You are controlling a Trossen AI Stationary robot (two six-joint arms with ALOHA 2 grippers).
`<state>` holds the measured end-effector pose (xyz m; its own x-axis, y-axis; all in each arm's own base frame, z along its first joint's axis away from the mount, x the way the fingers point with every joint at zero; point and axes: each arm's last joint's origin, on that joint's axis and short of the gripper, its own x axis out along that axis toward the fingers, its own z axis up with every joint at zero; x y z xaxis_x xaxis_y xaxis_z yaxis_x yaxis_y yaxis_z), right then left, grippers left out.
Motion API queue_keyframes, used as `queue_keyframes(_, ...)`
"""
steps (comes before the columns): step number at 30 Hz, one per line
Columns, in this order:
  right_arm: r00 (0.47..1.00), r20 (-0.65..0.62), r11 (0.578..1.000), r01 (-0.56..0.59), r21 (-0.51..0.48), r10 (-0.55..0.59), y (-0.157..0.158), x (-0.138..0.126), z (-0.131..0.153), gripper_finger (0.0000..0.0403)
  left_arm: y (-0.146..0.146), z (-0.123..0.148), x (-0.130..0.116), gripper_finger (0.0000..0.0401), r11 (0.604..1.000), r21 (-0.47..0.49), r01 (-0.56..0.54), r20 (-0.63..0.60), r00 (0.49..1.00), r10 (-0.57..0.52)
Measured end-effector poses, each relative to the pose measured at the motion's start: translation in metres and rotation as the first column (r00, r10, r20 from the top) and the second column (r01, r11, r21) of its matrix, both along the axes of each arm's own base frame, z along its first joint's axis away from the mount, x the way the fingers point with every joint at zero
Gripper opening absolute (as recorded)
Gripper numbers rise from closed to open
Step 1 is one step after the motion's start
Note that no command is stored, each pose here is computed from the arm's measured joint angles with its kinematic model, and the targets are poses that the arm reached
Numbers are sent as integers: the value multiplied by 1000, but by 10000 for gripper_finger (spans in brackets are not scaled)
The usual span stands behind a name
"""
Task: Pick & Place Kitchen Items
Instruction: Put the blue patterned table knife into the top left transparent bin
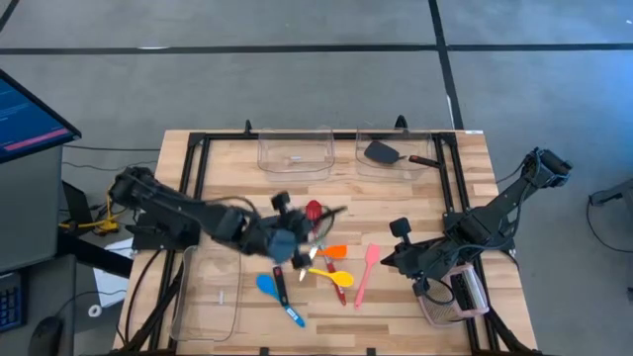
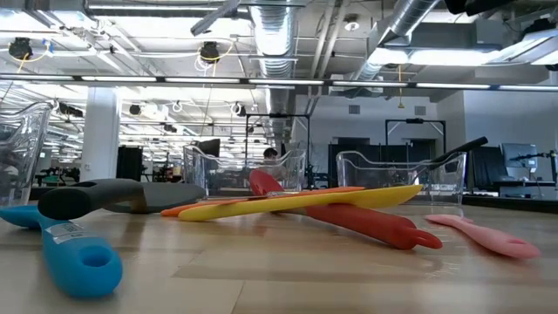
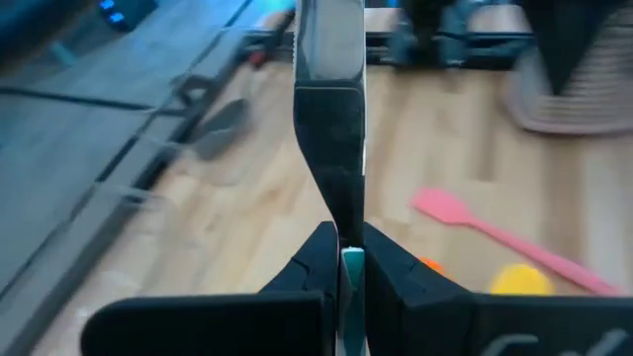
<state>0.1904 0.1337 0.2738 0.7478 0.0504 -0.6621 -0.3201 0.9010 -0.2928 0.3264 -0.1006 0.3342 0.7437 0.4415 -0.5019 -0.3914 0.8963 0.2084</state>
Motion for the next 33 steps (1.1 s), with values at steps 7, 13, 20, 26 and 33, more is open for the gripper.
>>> queue_keyframes(7, 1000, 1, 1000, 4, -9, -4, 0, 0, 0, 0, 70, 9, 7, 5, 995, 37, -91, -41, 995, 92)
queue_keyframes(13, 1000, -3, 1000, 7, -8, -7, 0, 0, -1, 0, 132, 1, 7, 5, 983, 80, -164, -126, 977, 174)
queue_keyframes(20, 1000, -3, 1000, 9, -6, -9, 0, 0, 0, 0, 189, -20, -6, 6, 949, 105, -297, -210, 926, 313)
queue_keyframes(26, 1000, 3, 1000, 10, -3, -10, 0, 0, 0, 0, 232, -41, -16, 6, 951, 4, -310, -182, 935, 305)
queue_keyframes(33, 1000, 8, 1000, 11, 1, -11, 0, 0, 0, 0, 263, -58, -27, 6, 949, -48, -310, -120, 945, 303)
